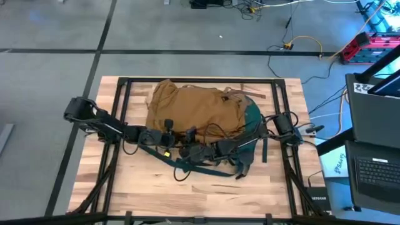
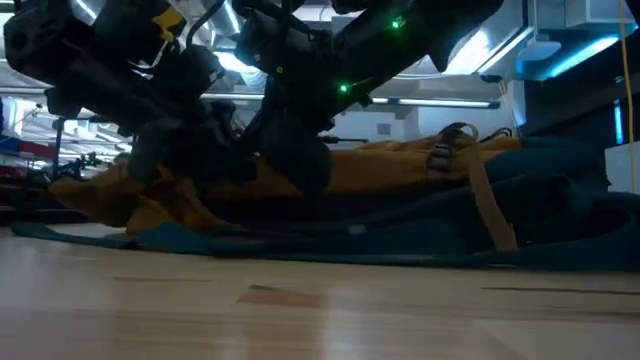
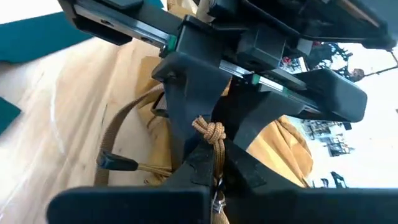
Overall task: Unpack backpack
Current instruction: Open the brown backpack
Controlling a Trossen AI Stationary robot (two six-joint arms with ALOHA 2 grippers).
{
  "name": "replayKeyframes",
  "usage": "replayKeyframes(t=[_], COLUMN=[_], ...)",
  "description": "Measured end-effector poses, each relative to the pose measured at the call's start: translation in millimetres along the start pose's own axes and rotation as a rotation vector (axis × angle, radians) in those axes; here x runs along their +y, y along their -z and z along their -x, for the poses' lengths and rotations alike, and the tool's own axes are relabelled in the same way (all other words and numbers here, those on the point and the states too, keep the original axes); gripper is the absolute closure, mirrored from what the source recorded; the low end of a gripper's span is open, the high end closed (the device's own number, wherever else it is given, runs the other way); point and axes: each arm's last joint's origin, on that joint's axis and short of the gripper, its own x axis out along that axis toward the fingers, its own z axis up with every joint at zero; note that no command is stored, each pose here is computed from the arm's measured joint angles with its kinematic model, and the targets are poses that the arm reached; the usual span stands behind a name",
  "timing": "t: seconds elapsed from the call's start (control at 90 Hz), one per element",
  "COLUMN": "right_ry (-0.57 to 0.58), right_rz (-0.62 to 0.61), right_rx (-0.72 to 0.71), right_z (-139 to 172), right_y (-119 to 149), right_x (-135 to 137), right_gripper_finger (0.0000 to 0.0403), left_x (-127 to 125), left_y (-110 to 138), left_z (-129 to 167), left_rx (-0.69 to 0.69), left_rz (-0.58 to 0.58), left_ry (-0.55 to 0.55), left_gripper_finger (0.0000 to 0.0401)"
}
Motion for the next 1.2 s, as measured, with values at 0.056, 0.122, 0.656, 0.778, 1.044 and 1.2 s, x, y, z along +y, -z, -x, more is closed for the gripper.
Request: replayKeyframes(t=[0.056,0.122,0.656,0.778,1.044,1.2], right_ry=[0.009,0.021,-0.039,-0.014,0.014,0.026], right_rz=[0.012,0.014,-0.153,-0.132,-0.147,-0.135], right_rx=[0.024,0.045,0.21,0.278,0.262,0.256], right_z=[2,5,32,35,41,45], right_y=[1,1,9,17,13,10], right_x=[-1,-5,-17,-14,-24,-22], right_gripper_finger=[0.0403,0.0403,0.0403,0.0403,0.0403,0.0403], left_x=[0,-1,-10,-13,-21,-22], left_y=[1,3,-1,4,3,5], left_z=[0,0,4,6,10,11], left_rx=[0.012,0.028,0.026,0.063,0.077,0.107], left_rz=[-0.001,0.001,-0.02,-0.048,0.007,0.026], left_ry=[0.004,0.002,-0.019,-0.005,0.029,0.027], left_gripper_finger=[0.0372,0.0372,0.0374,0.0376,0.0377,0.0377])
